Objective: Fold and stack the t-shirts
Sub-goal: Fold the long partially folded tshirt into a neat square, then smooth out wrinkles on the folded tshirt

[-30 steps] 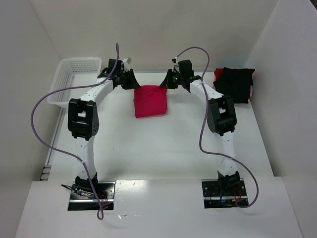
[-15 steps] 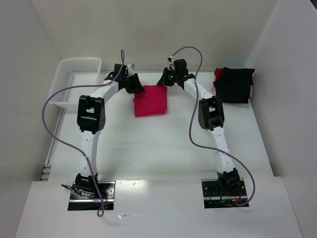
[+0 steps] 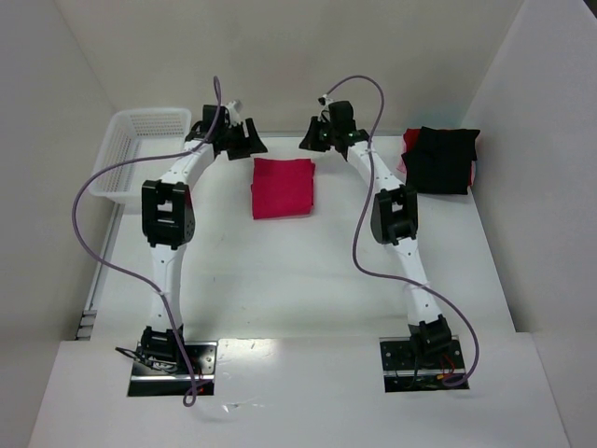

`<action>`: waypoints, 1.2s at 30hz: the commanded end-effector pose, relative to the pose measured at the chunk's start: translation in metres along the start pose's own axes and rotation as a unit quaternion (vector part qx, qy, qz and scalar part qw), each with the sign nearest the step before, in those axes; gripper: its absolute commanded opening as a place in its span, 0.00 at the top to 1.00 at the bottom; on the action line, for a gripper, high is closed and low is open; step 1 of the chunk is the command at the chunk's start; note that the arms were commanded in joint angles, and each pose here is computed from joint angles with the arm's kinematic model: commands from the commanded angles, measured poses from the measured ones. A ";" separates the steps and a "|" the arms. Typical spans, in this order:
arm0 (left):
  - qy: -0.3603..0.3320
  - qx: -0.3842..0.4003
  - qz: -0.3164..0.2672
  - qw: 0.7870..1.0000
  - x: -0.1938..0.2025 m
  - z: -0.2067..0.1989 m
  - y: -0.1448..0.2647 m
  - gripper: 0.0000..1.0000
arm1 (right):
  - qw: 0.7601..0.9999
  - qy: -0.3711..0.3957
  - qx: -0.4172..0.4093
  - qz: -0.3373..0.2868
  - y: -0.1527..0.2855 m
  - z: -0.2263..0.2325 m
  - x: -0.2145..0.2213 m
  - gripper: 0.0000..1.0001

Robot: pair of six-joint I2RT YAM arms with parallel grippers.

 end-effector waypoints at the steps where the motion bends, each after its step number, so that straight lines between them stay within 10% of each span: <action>1: -0.037 -0.003 -0.026 0.999 -0.022 -0.015 0.027 0.22 | 0.997 0.044 -0.014 -0.060 0.051 0.039 -0.063 0.95; 11: -0.112 -0.147 -0.059 0.981 0.015 -0.038 0.054 0.17 | 0.993 0.093 0.075 0.011 0.069 0.047 -0.008 0.96; 18: -0.082 -0.038 -0.082 0.992 0.050 -0.052 0.029 0.30 | 0.996 0.060 0.032 0.053 0.042 0.030 0.059 0.97; 36: -0.079 -0.116 -0.089 0.986 0.013 -0.023 -0.007 0.17 | 0.994 0.066 0.087 0.000 0.022 0.002 0.023 0.96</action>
Point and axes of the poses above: each gripper's point midway between its finger pads, its own y axis back along the fingers, its own z axis along the line the jaws close on, x = y × z, the point moved 5 cm from there along y, back along the fingers, and after that the axes turned 1 degree about y, right-handed, at the moved point
